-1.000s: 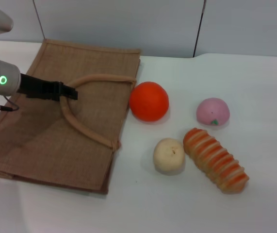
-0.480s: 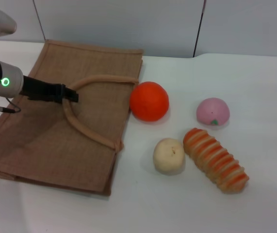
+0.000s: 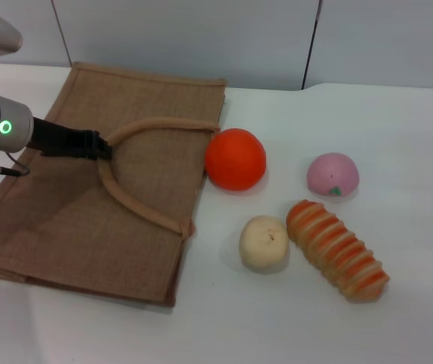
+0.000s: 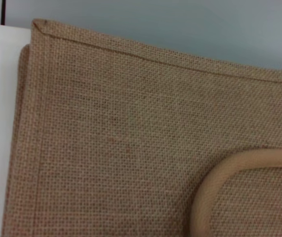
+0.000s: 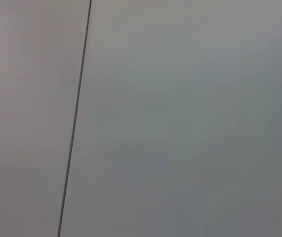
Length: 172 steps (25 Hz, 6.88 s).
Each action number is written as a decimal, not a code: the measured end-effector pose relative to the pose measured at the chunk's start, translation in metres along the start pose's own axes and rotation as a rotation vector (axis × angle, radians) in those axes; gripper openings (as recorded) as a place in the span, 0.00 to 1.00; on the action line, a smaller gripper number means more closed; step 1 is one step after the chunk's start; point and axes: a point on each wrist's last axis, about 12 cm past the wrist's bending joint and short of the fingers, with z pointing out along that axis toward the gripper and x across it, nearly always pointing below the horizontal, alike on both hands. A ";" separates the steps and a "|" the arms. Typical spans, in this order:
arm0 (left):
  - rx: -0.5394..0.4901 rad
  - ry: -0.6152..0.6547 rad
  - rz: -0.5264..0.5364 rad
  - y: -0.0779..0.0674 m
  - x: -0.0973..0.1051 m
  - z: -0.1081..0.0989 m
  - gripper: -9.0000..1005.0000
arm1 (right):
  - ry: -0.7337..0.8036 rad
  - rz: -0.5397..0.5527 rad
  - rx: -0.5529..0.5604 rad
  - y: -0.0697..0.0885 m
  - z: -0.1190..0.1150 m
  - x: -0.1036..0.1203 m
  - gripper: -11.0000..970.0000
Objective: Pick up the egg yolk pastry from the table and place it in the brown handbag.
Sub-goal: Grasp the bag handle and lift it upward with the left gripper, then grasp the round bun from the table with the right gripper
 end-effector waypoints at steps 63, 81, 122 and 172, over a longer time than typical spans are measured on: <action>0.476 -0.732 0.157 -0.010 0.025 -0.035 0.14 | 0.545 0.124 -0.958 0.057 0.064 0.019 0.91; 0.512 -0.774 0.144 -0.010 0.023 -0.042 0.13 | 0.817 0.141 -1.233 0.085 0.071 0.024 0.91; 0.508 -0.787 0.134 -0.008 0.022 -0.045 0.13 | 0.961 -0.034 -1.156 0.142 0.101 0.056 0.91; 0.630 -0.797 0.165 -0.015 0.030 -0.055 0.13 | 0.687 0.039 -1.200 0.134 0.118 0.027 0.53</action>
